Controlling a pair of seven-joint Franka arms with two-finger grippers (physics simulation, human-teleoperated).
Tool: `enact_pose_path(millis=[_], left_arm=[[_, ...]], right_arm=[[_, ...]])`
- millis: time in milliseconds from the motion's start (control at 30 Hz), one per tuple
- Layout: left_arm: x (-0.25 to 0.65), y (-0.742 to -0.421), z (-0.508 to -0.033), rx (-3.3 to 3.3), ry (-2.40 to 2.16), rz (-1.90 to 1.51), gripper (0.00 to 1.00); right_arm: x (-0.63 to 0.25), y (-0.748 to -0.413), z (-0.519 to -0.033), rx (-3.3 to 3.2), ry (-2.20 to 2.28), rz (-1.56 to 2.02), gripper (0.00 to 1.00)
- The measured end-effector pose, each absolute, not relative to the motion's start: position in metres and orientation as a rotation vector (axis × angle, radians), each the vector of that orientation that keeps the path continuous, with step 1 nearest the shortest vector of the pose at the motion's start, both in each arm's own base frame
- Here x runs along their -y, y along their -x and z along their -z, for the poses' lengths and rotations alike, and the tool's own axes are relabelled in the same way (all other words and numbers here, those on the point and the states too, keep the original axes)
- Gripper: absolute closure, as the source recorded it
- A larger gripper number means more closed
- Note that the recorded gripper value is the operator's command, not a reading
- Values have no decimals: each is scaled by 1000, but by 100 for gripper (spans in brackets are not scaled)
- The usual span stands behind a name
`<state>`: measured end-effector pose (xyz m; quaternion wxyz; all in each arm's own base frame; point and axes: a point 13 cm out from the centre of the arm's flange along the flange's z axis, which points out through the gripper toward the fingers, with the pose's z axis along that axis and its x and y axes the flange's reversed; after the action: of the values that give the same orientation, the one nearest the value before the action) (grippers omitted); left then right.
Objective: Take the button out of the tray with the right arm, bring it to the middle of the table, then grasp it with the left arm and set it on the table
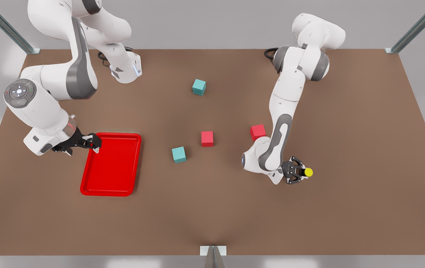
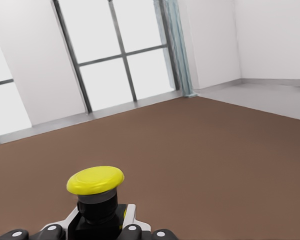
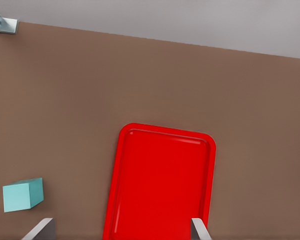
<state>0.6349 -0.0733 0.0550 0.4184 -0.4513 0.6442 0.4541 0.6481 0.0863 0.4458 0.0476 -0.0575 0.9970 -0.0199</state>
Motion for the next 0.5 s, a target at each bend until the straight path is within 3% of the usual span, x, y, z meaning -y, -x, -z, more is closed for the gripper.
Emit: enact_pose_path(millis=[200, 267, 300, 333, 400, 433, 500], left_arm=[[60, -638, -50, -1456, 1144, -1042, 52], [58, -640, -50, -1416, 1154, -1007, 47], [58, -641, -51, -1398, 1160, -989, 38], [58, -642, -51, -1382, 1167, -973, 36], [57, -642, -50, -1353, 1182, -945, 5], [57, -642, -49, -1340, 1189, -932, 0], [57, -643, -48, -1316, 1204, -908, 0]], right_arm=[[-86, -648, -446, -3041, 177, 59, 0], [-86, -648, -446, -3041, 176, 59, 0], [-86, -648, -446, -3041, 176, 59, 0], [-86, -648, -446, -3041, 177, 59, 0], [-86, -648, -446, -3041, 178, 59, 0], [-86, -648, -446, -3041, 180, 59, 0], [-87, -648, -446, -3041, 180, 59, 0]])
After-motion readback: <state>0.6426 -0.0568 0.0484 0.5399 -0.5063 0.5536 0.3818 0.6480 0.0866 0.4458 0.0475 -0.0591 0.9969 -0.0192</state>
